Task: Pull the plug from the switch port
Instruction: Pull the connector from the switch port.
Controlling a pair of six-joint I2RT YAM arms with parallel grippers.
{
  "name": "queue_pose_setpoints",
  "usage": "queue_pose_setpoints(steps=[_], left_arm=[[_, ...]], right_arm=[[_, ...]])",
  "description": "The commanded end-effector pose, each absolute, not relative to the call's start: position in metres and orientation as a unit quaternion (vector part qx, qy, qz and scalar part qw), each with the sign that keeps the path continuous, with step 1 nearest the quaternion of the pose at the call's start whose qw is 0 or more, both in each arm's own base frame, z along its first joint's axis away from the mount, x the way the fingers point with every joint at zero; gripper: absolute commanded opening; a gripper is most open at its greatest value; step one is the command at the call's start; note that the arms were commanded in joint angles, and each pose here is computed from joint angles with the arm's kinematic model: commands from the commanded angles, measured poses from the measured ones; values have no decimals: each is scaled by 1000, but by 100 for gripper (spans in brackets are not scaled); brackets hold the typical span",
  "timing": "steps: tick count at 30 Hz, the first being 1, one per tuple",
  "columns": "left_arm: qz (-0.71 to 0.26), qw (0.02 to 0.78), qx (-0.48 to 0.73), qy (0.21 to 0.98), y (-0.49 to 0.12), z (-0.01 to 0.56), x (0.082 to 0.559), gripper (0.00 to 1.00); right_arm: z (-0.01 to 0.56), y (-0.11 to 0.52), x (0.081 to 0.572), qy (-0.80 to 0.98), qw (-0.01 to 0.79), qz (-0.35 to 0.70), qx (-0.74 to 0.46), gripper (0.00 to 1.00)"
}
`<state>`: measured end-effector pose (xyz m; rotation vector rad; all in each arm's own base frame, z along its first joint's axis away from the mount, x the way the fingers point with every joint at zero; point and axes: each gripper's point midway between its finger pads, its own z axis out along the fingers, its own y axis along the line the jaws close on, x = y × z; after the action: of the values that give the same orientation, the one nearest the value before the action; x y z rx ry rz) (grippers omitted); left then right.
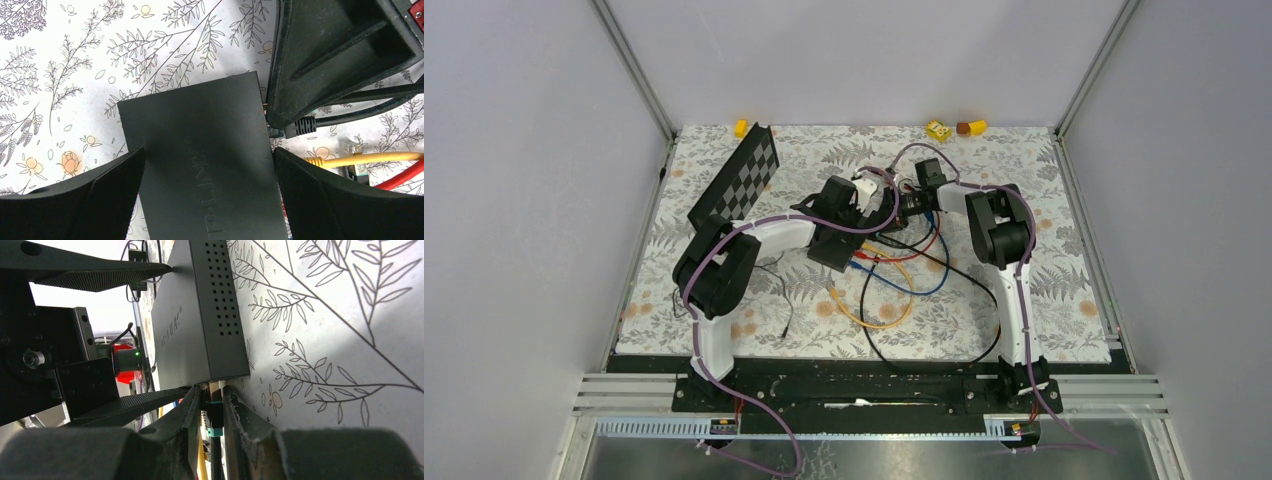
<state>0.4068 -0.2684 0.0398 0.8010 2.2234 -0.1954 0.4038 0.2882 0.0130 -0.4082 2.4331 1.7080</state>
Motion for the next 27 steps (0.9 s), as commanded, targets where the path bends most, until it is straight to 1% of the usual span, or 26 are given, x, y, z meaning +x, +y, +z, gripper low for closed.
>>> queue_pose_setpoints(steps=[1,3,10,16,23,27], left_arm=[[-4,342,291,894,-220,21,408,98],[-4,342,291,894,-219,21,408,98],[-1,345,287,894,-217,23,411,98],[0,345,284,895,-214,23,412,98],[-1,344,282,896,-213,22,412,98],[-3,345,281,896,-214,23,412,98]], right_arm=[[-27,256,409,850,53,511,-115,0],[-28,256,407,852,49,511,-109,0],[-16,262,408,839,83,535,-59,0],[-17,261,409,840,97,531,-58,0],[-19,256,416,851,67,508,-118,0],[-19,259,409,845,49,522,-101,0]])
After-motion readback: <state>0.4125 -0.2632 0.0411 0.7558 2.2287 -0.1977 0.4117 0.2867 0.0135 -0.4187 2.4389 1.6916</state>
